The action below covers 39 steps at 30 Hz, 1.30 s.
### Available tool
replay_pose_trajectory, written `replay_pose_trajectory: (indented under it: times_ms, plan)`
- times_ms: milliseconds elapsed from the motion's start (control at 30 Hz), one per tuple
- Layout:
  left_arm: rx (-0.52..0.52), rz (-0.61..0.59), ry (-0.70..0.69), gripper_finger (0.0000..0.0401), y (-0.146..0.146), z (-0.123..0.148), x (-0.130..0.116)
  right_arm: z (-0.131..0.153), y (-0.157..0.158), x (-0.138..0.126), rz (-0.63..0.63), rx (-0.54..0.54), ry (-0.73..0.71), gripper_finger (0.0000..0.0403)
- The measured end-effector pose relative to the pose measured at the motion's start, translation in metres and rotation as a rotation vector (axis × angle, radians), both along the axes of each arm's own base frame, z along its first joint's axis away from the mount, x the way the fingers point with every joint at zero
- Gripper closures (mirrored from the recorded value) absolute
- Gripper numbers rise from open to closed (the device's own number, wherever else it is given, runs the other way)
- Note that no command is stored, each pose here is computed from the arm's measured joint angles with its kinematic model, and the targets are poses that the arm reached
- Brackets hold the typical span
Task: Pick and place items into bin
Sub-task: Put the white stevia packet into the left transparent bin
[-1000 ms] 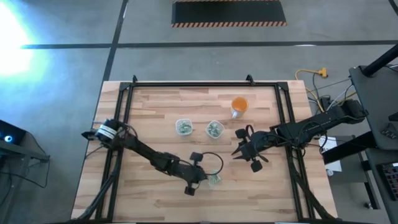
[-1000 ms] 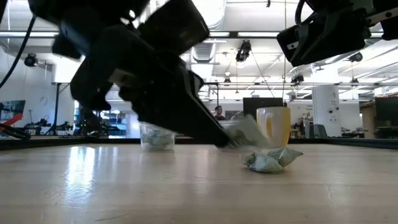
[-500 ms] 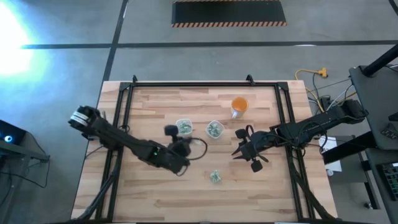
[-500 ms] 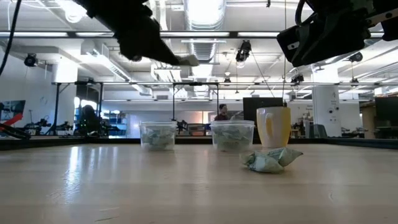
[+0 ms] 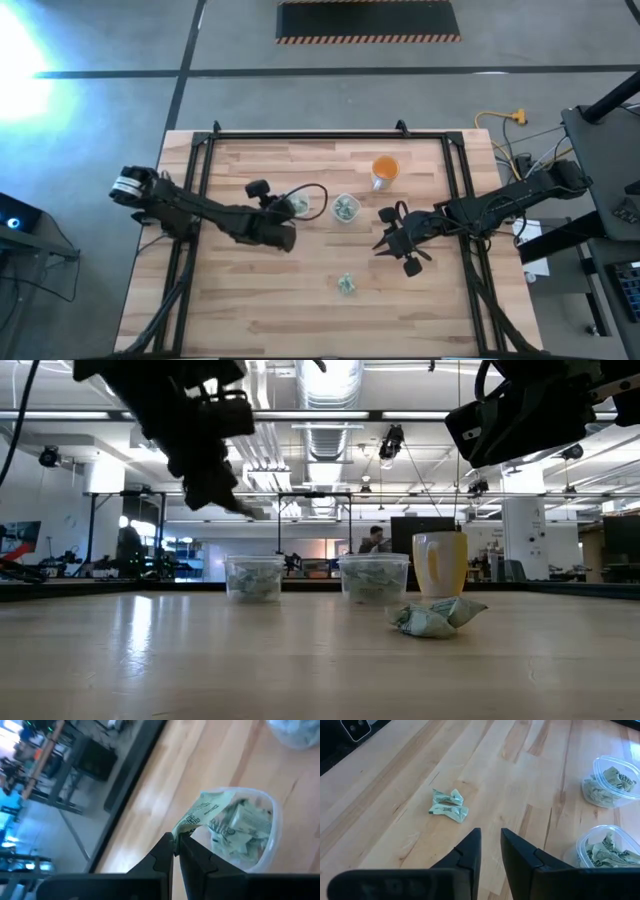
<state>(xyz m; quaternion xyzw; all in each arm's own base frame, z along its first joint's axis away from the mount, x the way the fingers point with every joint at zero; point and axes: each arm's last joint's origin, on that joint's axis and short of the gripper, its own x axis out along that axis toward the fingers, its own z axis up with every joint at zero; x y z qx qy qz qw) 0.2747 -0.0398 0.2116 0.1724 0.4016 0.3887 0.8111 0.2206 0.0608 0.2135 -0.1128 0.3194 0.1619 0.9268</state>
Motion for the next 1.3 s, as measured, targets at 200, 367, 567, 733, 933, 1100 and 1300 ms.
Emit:
replay_pose_trajectory:
  times_ms: [200,367,567,733,933,1100,1300]
  plan:
    - [-0.057,0.011,0.017,0.0393,0.01,-0.018,-0.001,0.0,0.0,0.0,0.0,0.0,0.001,0.0339]
    - [-0.062,0.013,0.004,0.0393,0.011,-0.021,-0.001,0.0,0.0,0.0,0.0,-0.001,0.0,0.0344]
    - [-0.077,-0.039,-0.008,0.0393,0.011,-0.027,0.002,0.0,0.0,0.0,0.0,0.001,-0.007,0.0344]
    - [-0.093,-0.031,-0.024,0.0393,0.017,-0.03,0.004,0.001,0.0,0.001,0.0,0.002,-0.01,0.0344]
    - [-0.142,-0.076,-0.043,0.0393,0.025,-0.028,0.012,0.001,0.0,0.001,0.0,0.004,-0.016,0.0346]
    - [-0.148,-0.099,-0.029,0.0393,0.03,-0.027,0.014,0.001,0.0,0.001,0.0,0.004,-0.015,0.0346]
    - [-0.142,-0.104,-0.009,0.0378,0.03,-0.028,0.013,0.001,0.0,0.001,0.001,0.003,-0.016,0.0346]
